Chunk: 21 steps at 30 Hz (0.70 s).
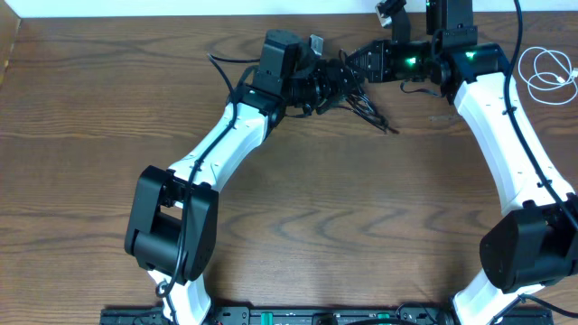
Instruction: Untangle cables
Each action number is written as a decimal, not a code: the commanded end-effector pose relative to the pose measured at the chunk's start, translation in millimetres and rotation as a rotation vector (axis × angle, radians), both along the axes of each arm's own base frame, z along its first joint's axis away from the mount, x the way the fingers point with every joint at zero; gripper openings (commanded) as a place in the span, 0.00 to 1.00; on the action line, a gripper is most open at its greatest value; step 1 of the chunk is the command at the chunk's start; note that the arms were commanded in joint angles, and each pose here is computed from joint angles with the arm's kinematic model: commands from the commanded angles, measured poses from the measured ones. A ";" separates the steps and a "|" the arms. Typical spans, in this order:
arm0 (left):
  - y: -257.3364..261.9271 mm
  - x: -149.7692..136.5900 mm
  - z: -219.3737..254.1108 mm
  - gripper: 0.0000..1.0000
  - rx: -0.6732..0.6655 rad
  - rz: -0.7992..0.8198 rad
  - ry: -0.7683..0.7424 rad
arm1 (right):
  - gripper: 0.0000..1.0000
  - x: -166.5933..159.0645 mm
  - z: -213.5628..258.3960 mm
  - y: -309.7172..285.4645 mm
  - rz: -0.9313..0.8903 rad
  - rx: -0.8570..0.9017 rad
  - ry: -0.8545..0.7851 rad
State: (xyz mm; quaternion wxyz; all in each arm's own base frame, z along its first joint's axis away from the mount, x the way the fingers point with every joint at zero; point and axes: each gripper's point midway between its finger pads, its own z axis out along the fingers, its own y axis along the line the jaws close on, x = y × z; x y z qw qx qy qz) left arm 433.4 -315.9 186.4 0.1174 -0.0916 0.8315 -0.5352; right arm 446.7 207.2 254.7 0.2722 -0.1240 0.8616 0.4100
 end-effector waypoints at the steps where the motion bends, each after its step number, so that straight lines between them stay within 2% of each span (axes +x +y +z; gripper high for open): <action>1: -8.6 -6.3 -4.4 0.52 -0.017 -0.025 0.031 | 0.01 0.4 6.3 -1.5 -0.014 -0.004 -0.010; 7: -23.2 -19.9 11.1 0.50 -0.090 -0.113 0.021 | 0.01 10.3 -8.1 -18.3 -0.114 -0.102 0.003; 10: -23.7 -24.2 13.4 0.38 -0.105 -0.140 0.028 | 0.01 15.4 -17.8 -31.7 -0.205 -0.156 0.041; 13: -22.8 -27.7 16.1 0.11 -0.123 -0.166 0.036 | 0.01 19.8 -24.9 -43.9 -0.279 -0.205 0.061; 14: -22.2 -28.4 16.9 0.08 -0.128 -0.174 0.038 | 0.01 20.7 -25.9 -46.2 -0.292 -0.214 0.062; 17: -21.3 -30.5 20.2 0.08 -0.143 -0.197 0.031 | 0.01 22.2 -27.7 -50.1 -0.315 -0.231 0.064; 21: -23.7 -31.1 29.4 0.08 -0.162 -0.239 -0.054 | 0.01 22.6 -27.2 -50.0 -0.315 -0.230 0.061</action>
